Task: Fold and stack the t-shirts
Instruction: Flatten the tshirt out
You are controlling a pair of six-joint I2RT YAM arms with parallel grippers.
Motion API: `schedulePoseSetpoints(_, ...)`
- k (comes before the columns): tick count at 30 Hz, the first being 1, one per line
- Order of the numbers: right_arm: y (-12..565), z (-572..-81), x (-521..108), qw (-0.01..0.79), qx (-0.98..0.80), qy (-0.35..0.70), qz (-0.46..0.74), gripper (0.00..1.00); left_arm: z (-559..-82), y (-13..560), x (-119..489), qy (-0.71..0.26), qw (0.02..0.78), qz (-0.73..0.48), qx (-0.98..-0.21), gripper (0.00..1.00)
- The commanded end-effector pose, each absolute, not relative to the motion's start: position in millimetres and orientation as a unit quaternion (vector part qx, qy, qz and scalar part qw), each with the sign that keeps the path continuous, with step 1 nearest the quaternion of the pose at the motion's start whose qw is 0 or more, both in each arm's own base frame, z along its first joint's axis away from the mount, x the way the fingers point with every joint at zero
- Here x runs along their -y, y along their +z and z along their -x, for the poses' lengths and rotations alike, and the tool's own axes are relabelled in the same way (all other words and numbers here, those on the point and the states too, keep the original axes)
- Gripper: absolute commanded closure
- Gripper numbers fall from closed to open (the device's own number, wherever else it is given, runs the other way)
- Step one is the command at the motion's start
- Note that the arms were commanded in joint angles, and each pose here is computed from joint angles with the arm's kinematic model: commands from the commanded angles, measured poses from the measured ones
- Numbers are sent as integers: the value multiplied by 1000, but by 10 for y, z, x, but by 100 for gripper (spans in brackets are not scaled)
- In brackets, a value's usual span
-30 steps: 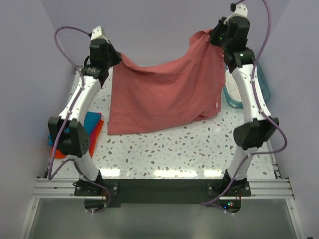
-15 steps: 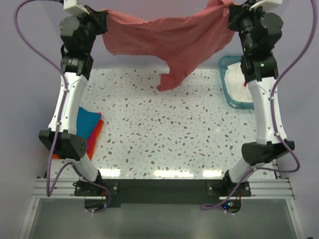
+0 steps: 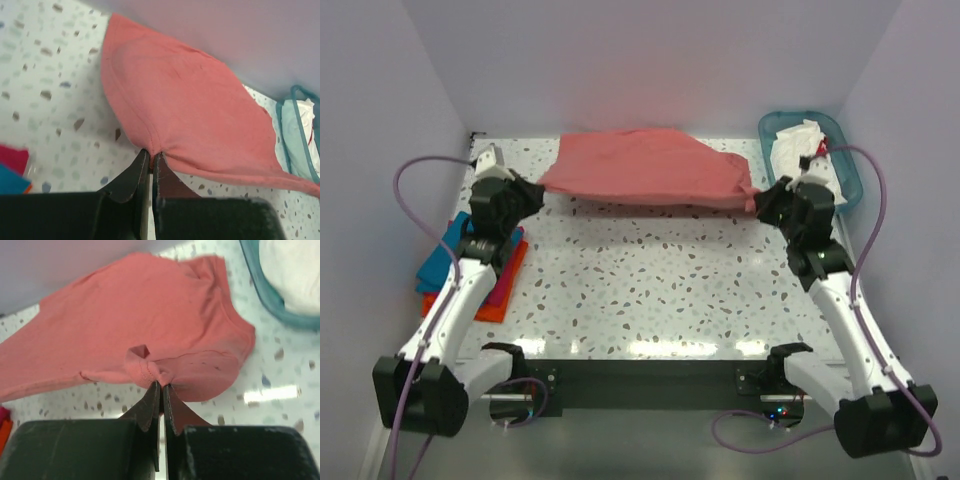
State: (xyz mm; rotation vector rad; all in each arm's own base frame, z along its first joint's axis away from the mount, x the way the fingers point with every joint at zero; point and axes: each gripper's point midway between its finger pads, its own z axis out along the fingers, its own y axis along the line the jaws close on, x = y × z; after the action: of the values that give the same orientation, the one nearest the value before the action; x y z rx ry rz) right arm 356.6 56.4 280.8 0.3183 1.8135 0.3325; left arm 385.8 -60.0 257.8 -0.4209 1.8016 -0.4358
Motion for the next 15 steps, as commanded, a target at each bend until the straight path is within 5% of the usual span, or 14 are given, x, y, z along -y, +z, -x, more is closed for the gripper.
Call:
schedulePoseSetpoints(1,2780,-3106,-549,593,-766,181,-171,100,-3388,2475,441,-194,583,252,-748,100)
schedulePoseSetpoints(7,2543,-2723,-380,579,-784,139,-174,100,-3053,1958,375,-182,546,286,-766,100)
schedulePoseSetpoints(15,3091,-3880,-575,616,-762,145,-139,100,-3939,2617,405,-182,605,264,-729,100)
